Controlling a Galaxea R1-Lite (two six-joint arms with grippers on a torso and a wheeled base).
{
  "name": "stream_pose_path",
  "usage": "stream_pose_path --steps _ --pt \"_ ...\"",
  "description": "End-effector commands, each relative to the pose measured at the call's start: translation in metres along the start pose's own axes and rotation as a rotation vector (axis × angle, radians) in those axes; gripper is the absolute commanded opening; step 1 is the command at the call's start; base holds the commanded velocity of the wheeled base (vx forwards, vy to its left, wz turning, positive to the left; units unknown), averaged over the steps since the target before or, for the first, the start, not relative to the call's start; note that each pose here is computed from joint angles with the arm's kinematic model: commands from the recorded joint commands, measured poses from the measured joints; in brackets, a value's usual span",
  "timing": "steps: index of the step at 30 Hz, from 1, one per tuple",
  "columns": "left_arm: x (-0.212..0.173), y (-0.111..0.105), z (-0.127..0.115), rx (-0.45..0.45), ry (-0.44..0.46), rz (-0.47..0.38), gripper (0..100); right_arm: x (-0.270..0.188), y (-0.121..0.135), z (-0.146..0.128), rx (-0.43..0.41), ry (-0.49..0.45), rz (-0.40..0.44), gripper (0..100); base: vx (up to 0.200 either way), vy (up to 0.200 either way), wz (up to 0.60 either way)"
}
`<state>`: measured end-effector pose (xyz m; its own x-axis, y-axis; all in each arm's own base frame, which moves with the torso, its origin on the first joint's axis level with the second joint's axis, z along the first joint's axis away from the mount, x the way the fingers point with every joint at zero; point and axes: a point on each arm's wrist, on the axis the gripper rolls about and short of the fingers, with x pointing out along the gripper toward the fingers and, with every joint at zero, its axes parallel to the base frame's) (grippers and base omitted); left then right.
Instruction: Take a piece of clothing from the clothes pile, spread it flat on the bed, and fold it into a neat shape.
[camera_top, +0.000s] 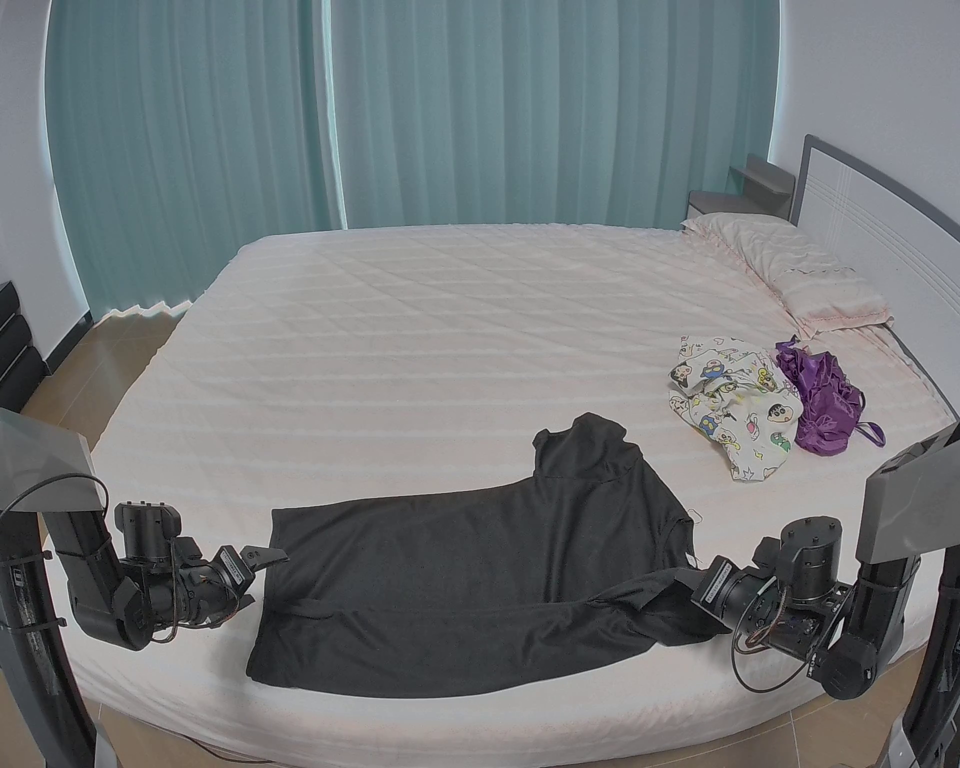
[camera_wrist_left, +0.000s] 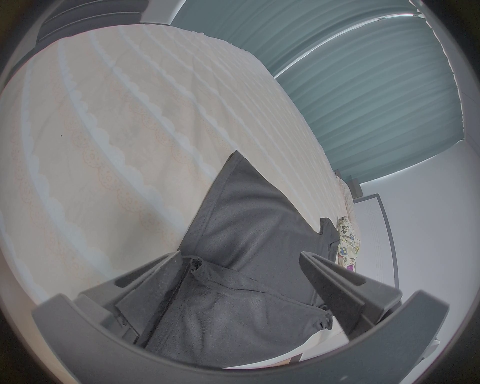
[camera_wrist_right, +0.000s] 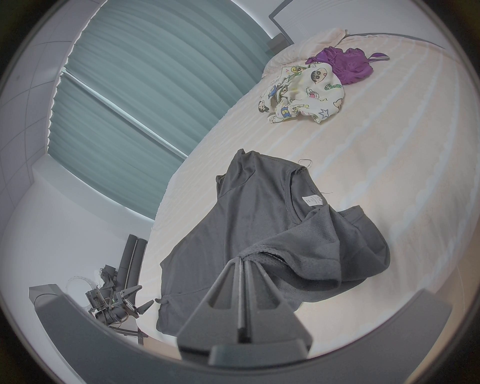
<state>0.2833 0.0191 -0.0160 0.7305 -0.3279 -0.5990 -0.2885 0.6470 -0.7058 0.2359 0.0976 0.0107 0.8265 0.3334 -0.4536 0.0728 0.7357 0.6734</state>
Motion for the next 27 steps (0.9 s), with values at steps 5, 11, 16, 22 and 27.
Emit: stream_pose_path --steps 5,11,16,22,27 --pt "0.000 0.000 0.000 -0.001 -0.001 0.000 100 -0.006 0.001 0.001 -0.033 0.004 -0.005 0 0.000 0.000 0.00" --pt "0.000 0.000 0.000 0.001 -0.001 0.000 100 -0.015 -0.014 -0.014 -0.091 0.090 -0.086 0 0.000 0.000 0.00" --pt "0.000 0.000 0.000 0.001 -0.001 0.000 100 -0.012 -0.027 -0.025 -0.092 0.145 -0.146 0 0.000 0.000 0.00" --pt "0.000 0.000 0.000 -0.001 -0.001 0.000 100 -0.009 -0.038 -0.037 -0.106 0.194 -0.186 100 0.000 0.000 0.00" --pt "0.000 0.000 0.000 -0.001 -0.001 0.000 100 -0.007 -0.039 -0.031 -0.095 0.167 -0.189 100 0.000 0.000 0.00"
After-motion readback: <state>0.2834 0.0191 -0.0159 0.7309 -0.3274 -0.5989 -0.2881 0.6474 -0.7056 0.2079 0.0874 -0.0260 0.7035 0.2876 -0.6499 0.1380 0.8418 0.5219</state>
